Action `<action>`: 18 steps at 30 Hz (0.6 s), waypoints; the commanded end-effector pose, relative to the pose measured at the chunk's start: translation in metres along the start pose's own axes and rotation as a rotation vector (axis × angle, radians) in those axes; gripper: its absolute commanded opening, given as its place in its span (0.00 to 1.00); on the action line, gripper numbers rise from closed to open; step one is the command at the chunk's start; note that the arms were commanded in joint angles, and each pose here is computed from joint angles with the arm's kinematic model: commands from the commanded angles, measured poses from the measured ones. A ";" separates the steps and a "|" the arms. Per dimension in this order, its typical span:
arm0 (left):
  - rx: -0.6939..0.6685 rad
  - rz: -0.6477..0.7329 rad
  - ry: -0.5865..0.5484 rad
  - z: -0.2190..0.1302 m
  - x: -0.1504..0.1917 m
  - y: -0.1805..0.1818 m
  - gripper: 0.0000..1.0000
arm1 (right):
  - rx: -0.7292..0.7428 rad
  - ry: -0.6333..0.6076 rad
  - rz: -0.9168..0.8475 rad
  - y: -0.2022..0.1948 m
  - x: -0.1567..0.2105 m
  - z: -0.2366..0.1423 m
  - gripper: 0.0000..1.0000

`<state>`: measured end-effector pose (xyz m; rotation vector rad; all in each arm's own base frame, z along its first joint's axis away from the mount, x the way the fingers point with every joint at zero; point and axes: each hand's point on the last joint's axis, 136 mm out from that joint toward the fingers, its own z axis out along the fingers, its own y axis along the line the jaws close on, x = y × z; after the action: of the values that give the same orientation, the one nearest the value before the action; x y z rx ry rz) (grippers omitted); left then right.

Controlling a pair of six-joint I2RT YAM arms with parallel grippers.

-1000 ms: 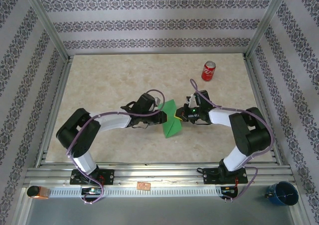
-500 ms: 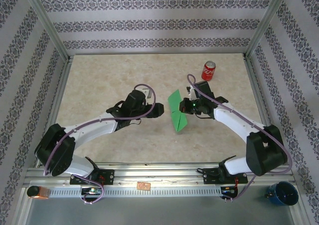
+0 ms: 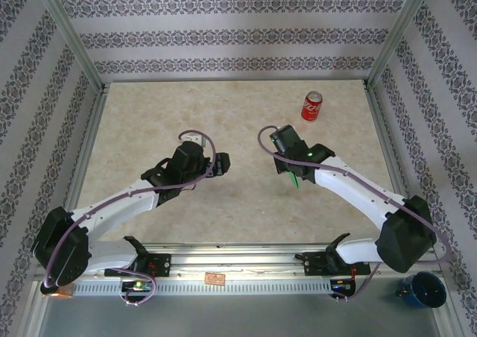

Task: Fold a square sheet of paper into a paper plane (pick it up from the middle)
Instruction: Turn over the paper at the center of the table.

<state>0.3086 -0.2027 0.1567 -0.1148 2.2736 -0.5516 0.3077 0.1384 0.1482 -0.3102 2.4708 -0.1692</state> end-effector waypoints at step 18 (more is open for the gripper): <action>-0.039 -0.245 -0.100 -0.036 -0.003 0.053 1.00 | -0.102 0.256 -0.169 0.119 0.030 0.058 0.09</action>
<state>0.2888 -0.1419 0.1608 -0.3824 2.1984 -0.5734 0.3095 0.2127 0.0669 -0.5780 2.6128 -0.3707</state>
